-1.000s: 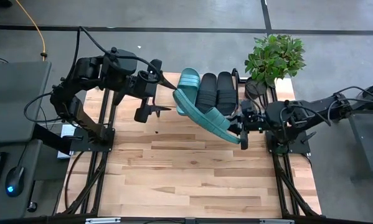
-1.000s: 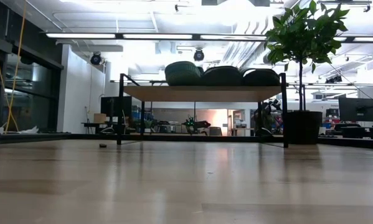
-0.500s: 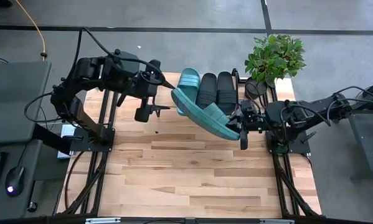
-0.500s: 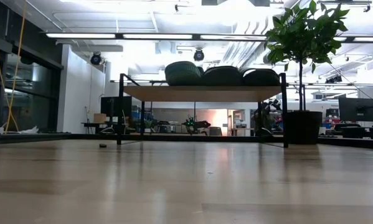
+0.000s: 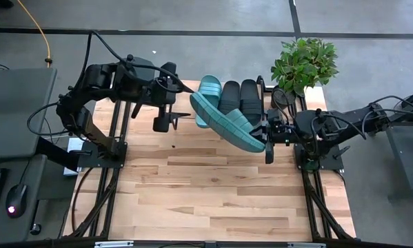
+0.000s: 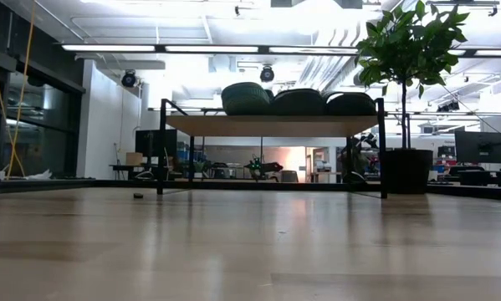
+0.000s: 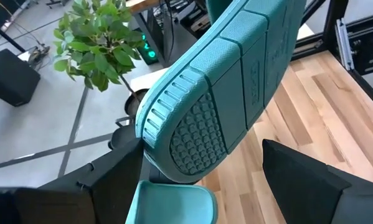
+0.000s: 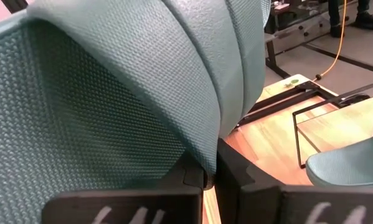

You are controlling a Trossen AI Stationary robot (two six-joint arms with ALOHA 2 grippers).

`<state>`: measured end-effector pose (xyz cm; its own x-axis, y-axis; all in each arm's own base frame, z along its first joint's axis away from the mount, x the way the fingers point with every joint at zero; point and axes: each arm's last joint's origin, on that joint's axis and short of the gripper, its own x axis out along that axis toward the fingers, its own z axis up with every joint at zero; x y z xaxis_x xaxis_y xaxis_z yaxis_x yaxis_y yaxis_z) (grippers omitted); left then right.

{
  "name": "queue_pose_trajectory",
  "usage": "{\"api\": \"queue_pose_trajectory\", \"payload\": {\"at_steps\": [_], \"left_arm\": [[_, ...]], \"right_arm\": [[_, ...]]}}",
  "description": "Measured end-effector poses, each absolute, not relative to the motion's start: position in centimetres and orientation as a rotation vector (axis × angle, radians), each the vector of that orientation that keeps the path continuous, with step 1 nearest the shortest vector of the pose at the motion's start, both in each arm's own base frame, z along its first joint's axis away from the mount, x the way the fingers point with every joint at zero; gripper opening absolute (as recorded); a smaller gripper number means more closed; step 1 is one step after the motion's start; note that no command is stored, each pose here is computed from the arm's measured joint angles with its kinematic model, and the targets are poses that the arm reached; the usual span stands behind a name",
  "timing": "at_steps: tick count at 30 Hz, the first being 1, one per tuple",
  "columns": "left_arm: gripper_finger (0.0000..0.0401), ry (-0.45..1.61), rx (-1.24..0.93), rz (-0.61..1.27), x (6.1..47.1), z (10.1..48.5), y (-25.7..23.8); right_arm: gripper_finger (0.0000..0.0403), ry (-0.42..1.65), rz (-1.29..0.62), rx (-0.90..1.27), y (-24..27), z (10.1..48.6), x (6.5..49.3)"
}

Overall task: Pick and place slides into the shelf
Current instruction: Put the green slipper on the shelf

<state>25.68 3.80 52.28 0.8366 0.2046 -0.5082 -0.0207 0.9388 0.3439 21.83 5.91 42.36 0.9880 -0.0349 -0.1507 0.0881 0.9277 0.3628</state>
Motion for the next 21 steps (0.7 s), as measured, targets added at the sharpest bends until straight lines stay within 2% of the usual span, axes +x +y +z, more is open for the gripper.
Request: {"api": "queue_pose_trajectory", "payload": {"at_steps": [13,21], "left_arm": [[0.0308,0.577,0.335,0.182,25.66,52.30,3.98],[0.0308,0.507,0.249,-0.028,25.90,52.51,3.34]], "right_arm": [[0.0000,0.140,-0.059,0.378,5.91,42.40,21.82],[0.0000,0.139,-0.046,0.369,5.97,42.44,21.82]]}}
